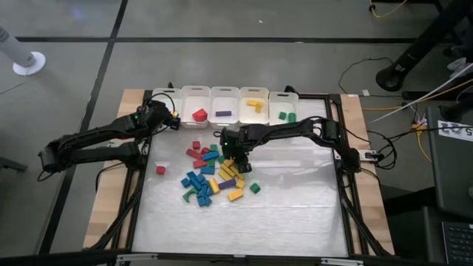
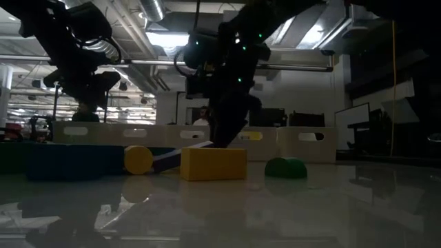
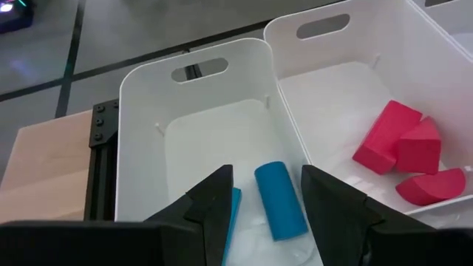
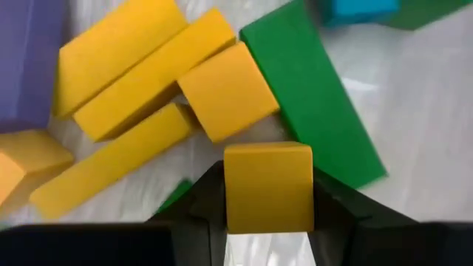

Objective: Sort blocks
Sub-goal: Put the yellow block into the middle right white bin

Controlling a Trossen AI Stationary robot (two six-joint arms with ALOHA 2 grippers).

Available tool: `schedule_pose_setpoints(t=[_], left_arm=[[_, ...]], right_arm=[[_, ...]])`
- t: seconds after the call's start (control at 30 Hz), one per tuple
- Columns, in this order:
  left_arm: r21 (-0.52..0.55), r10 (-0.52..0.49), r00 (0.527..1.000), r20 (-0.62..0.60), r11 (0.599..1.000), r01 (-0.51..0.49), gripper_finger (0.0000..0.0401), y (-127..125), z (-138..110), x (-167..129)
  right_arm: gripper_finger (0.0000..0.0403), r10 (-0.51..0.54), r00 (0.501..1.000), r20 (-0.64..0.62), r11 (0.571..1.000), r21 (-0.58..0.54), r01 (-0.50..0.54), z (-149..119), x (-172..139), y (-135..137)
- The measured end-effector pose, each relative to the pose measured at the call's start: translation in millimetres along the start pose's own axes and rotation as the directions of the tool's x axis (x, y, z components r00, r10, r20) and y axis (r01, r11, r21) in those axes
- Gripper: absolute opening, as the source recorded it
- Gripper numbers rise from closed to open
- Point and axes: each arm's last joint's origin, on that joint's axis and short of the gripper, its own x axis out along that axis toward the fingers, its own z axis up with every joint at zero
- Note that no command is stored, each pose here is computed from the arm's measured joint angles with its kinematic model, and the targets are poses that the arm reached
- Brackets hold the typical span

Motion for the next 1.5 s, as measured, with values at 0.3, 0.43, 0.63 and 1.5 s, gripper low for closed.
schedule_pose_setpoints(t=[0.3, 0.43, 0.63, 1.5], left_arm=[[0.004, -0.232, 0.972, -0.033, 0.973, 0.233, 0.015, -11.0, 3.3, -2.5], [0.038, -0.347, 0.938, -0.01, 0.937, 0.347, 0.015, -19.0, 6.9, -6.6], [0.079, -0.502, 0.865, -0.023, 0.861, 0.502, 0.015, -29.2, 7.0, -14.0], [0.331, -0.63, 0.742, -0.228, 0.666, 0.668, 0.015, -42.6, -16.8, -32.4]], right_arm=[[0.0142, -0.136, 0.981, -0.141, 0.991, -0.036, 0.132, 11.0, -40.5, -4.4], [0.0135, -0.244, 0.95, -0.193, 0.969, -0.086, 0.232, 14.4, -56.3, -7.3], [0.014, -0.451, 0.854, -0.26, 0.892, -0.166, 0.421, 12.1, -66.2, -20.1], [0.02, -0.318, 0.895, -0.312, 0.918, 0.136, 0.373, -41.4, -82.3, -115.9]])
